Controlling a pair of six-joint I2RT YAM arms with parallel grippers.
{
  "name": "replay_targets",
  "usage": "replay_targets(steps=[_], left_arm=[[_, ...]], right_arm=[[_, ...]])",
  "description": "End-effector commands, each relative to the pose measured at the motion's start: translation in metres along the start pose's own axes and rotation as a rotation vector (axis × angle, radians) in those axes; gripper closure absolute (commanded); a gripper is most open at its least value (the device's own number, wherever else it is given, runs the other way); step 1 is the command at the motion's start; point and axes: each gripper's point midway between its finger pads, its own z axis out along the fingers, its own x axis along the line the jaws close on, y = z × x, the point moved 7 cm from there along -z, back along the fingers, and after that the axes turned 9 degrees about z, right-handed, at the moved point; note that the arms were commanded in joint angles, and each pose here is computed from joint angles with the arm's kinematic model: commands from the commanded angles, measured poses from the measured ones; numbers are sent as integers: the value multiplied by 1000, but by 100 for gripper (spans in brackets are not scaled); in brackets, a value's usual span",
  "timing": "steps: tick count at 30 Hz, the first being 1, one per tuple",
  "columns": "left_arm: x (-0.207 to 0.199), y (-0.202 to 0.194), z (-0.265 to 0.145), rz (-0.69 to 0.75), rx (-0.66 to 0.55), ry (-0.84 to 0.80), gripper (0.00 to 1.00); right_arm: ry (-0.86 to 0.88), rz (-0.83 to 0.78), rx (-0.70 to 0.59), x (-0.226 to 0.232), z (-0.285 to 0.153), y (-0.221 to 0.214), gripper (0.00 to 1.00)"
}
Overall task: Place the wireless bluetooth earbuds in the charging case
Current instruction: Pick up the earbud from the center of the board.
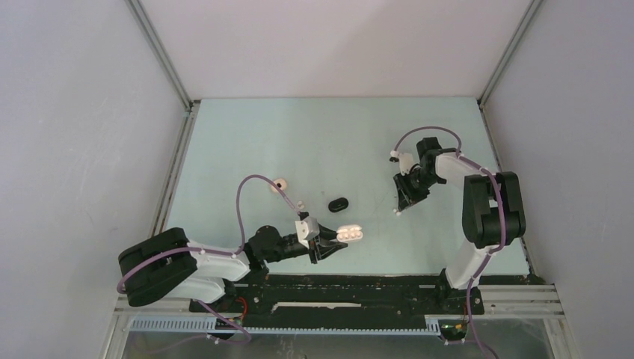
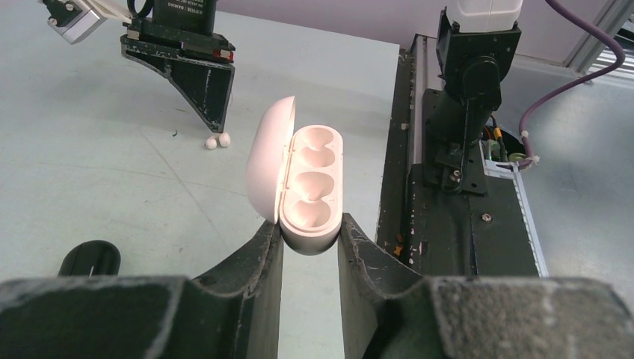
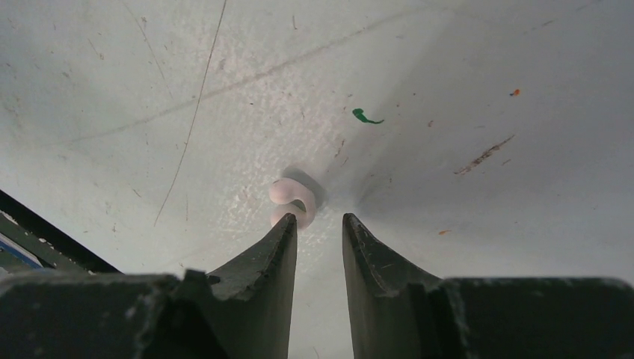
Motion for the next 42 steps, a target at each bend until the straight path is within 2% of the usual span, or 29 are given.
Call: replay_targets(steps=[1, 23, 32, 42], left_arm=[[5, 7, 2, 38, -32, 19, 100], [4, 3, 7, 27, -6, -5, 100], [4, 3, 8, 25, -2, -9, 100], [3, 3, 9, 20, 2, -18, 100]], right_arm=[[-3, -29, -17, 3, -5, 12, 68], [69, -51, 21, 17, 1, 9, 69], [23, -35, -42, 12, -14, 14, 69], [11, 4, -30, 2, -10, 12, 73]])
